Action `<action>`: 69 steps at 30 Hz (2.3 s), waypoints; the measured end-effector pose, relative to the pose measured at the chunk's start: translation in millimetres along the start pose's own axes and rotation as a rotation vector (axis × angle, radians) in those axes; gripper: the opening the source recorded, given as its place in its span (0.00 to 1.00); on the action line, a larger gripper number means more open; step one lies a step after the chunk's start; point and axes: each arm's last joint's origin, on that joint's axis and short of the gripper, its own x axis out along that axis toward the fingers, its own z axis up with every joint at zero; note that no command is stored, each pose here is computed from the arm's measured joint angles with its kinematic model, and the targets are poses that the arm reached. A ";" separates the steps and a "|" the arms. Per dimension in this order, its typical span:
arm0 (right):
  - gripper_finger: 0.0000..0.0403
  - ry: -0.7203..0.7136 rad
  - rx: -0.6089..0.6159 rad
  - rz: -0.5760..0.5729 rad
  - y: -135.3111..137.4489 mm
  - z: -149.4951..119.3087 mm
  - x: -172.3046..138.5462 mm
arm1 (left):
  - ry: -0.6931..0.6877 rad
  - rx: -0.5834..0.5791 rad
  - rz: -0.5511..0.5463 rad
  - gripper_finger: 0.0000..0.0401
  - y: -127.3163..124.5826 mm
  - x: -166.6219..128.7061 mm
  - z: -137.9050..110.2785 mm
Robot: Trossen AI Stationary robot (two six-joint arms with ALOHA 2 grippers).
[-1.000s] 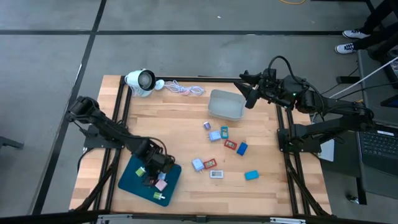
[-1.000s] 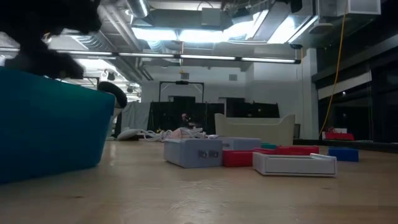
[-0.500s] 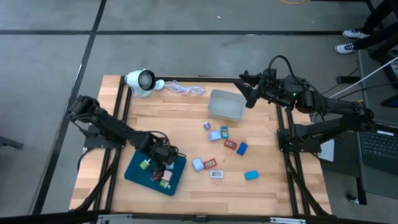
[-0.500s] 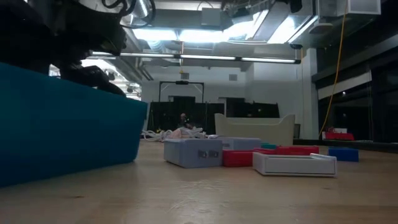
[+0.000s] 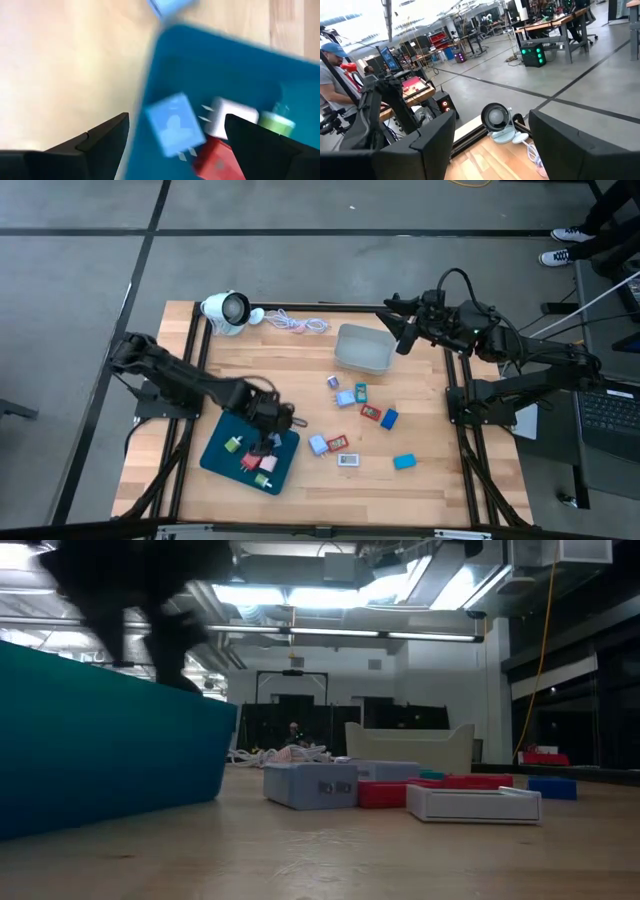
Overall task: Pick & Place Office items
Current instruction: Put the bottom blue charger adapter into the blue bin
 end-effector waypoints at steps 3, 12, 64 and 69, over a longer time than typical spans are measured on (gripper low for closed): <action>0.64 -0.003 0.001 0.001 0.0 0.3 -0.1 | -0.097 0.029 0.026 0.79 11.0 -24.7 25.1; 0.64 0.000 0.008 -0.001 -0.1 0.0 -0.1 | -0.279 0.218 0.134 0.79 61.1 -65.8 88.1; 0.64 0.095 -0.009 0.016 -1.9 -8.0 -0.5 | 0.102 0.702 -0.239 0.79 18.4 114.6 120.1; 0.64 0.095 -0.009 0.016 -1.9 -8.1 -0.5 | 0.074 0.730 -0.248 0.78 7.7 119.4 121.3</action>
